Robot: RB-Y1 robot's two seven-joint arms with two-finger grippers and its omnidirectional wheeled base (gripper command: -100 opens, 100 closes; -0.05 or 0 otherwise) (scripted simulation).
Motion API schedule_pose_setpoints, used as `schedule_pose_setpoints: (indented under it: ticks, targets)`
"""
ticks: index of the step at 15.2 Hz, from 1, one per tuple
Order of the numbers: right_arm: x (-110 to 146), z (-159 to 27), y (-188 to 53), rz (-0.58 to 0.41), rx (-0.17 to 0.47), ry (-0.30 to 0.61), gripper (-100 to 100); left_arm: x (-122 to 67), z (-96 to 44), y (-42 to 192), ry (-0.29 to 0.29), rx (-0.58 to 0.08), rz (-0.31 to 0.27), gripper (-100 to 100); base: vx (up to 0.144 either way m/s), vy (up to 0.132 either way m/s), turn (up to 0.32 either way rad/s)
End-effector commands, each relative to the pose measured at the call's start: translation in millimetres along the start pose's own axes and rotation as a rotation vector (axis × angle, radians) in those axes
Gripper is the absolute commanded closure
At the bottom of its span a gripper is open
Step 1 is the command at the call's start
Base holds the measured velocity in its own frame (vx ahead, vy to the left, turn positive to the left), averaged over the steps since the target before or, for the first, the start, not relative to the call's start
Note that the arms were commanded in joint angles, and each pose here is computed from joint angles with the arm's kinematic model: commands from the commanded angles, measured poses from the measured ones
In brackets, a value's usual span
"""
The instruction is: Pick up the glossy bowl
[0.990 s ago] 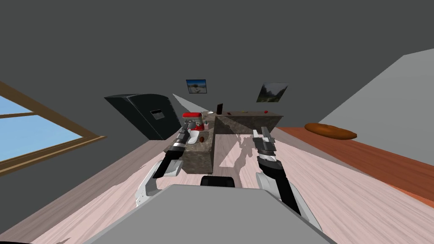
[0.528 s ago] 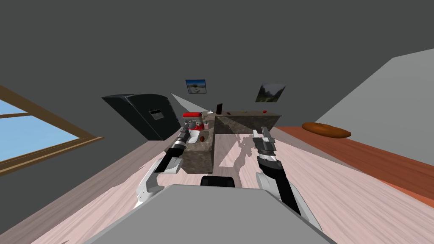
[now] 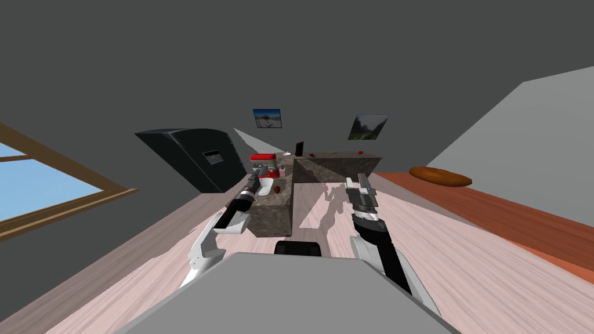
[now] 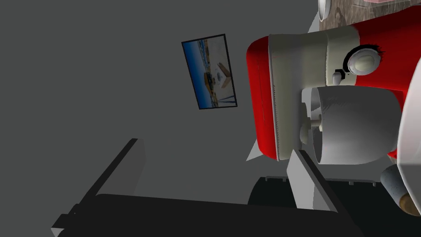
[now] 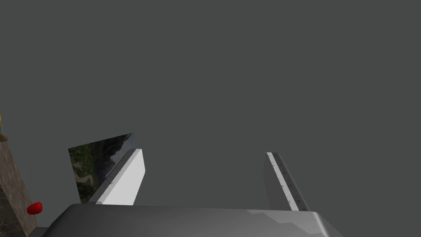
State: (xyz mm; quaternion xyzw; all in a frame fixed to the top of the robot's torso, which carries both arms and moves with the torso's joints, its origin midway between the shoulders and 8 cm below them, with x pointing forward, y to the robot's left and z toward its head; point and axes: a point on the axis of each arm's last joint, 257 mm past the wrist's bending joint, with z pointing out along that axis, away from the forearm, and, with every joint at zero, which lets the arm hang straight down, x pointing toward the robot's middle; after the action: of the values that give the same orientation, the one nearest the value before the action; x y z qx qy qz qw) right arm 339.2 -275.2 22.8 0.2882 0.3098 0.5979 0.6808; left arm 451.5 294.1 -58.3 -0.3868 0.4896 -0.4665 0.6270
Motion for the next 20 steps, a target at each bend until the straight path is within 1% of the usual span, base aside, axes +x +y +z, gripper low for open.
schedule_pose_setpoints:
  ticks: [1,2,3,4,6,7,8,10,11,12,14,15,16,18,19,20]
  targets:
    - [0.0,0.0,0.0,0.000,0.000,0.000,0,-2.2,2.2,7.7,-0.002,-0.038,-0.006,-100,-0.031,0.025,-0.048]
    - [0.0,0.0,0.0,0.000,0.000,0.000,0,-2.4,2.0,13.3,-0.002,-0.060,-0.006,-100,-0.024,0.018,-0.019]
    - [0.0,0.0,0.0,0.000,0.000,0.000,0,-2.4,1.9,13.8,-0.002,-0.062,-0.006,-100,-0.013,0.010,0.003]
    - [0.0,0.0,0.0,0.000,0.000,0.000,0,-4.5,6.0,15.0,-0.004,-0.077,-0.016,-100,-0.019,0.016,-0.045]
    - [0.0,0.0,0.0,0.000,0.000,0.000,0,-4.8,5.1,24.4,-0.005,-0.114,-0.016,-100,-0.022,0.020,-0.034]
    - [0.0,0.0,0.0,0.000,0.000,0.000,0,-4.8,5.1,24.7,-0.005,-0.115,-0.016,-100,-0.012,0.011,0.004]
    - [0.0,0.0,0.0,0.000,0.000,0.000,0,-6.9,9.0,26.0,-0.008,-0.131,-0.026,-100,-0.017,0.016,-0.041]
    - [0.0,0.0,0.0,0.000,0.000,0.000,0,-7.2,7.5,35.7,-0.009,-0.170,-0.026,-100,-0.020,0.019,-0.036]
    - [0.0,0.0,0.0,0.000,0.000,0.000,0,-7.2,7.5,35.7,-0.009,-0.170,-0.026,-100,-0.012,0.012,0.002]
    - [0.0,0.0,0.0,0.000,0.000,0.000,0,-9.2,11.0,37.6,-0.012,-0.189,-0.037,-100,-0.020,0.018,-0.038]
    - [0.0,0.0,0.0,0.000,0.000,0.000,0,-9.4,9.1,46.8,-0.013,-0.226,-0.037,-100,-0.022,0.024,-0.038]
    - [0.0,0.0,0.0,0.000,0.000,0.000,0,-9.4,9.1,46.8,-0.013,-0.226,-0.037,-100,-0.012,0.012,-0.002]
    - [0.0,0.0,0.0,0.000,0.000,0.000,0,-11.3,12.5,47.8,-0.016,-0.242,-0.048,-100,-0.015,0.014,-0.034]
    - [0.0,0.0,0.0,0.000,0.000,0.000,0,-11.5,9.9,57.4,-0.018,-0.281,-0.048,-100,-0.016,0.019,-0.040]
    - [0.0,0.0,0.0,0.000,0.000,0.000,0,-11.5,9.8,57.8,-0.018,-0.282,-0.048,-100,-0.010,0.014,-0.005]
    - [0.0,0.0,0.0,0.000,0.000,0.000,0,-13.2,13.1,58.1,-0.021,-0.297,-0.061,-100,-0.017,0.021,-0.035]
